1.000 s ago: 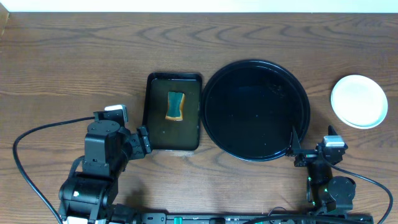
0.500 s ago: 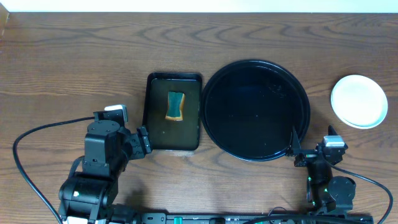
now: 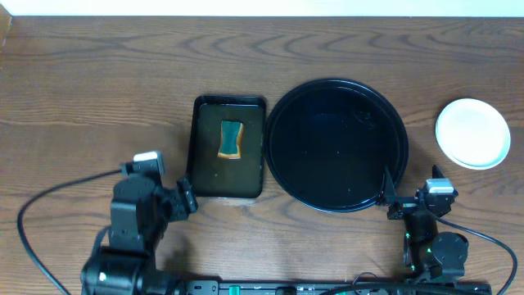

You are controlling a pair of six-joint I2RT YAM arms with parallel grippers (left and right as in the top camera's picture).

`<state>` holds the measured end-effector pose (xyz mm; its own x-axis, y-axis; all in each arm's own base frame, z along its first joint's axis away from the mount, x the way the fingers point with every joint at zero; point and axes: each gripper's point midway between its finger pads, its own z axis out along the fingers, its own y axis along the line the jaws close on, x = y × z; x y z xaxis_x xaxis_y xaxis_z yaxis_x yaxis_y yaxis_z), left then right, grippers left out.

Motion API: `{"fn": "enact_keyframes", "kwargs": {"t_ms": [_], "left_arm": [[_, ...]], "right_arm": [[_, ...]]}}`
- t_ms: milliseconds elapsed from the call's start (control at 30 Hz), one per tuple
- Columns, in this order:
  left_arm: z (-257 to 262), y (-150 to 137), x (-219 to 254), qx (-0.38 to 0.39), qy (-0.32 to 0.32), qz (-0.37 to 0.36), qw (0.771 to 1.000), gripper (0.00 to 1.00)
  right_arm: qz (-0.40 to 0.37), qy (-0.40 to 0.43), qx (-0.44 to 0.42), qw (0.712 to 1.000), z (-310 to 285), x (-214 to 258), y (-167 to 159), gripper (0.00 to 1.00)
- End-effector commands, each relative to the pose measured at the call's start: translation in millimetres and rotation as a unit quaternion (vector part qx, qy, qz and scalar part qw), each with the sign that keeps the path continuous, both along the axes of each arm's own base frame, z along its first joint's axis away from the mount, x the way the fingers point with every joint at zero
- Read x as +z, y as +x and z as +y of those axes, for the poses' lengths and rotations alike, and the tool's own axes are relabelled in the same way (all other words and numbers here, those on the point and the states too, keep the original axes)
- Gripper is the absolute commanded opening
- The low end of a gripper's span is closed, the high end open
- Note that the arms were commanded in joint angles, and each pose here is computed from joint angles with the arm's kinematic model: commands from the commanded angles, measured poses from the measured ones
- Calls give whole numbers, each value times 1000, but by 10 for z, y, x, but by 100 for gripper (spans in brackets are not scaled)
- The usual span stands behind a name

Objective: Clean dirty plates on tray and stack at the side

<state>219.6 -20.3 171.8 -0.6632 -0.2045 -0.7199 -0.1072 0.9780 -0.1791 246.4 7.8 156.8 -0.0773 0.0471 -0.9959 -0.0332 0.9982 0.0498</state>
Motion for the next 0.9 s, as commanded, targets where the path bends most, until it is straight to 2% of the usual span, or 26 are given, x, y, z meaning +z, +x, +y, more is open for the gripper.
{"fn": "enact_keyframes", "kwargs": {"t_ms": [0,333,533,667,800,867], "left_arm": [[102,-52,-179,16,8,-38,999,82],[176,84,-216,38,-12,-200,979,82],[241,200,-45,50,-20,-306,950,82],[270,265,95,47,0,-369,928,82],[212,270,94,13,42,-372,927,82],[198,271,-16,6,47,-352,935,82]], "right_arm": [[0,7,1,1000,14,-5,-4,99],[0,7,1,1000,14,-4,-3,99],[0,7,1,1000,14,-5,-4,99],[0,7,1,1000,14,-4,-3,99],[0,7,1,1000,13,-5,-4,99],[0,7,1,1000,13,-5,-4,99]]}}
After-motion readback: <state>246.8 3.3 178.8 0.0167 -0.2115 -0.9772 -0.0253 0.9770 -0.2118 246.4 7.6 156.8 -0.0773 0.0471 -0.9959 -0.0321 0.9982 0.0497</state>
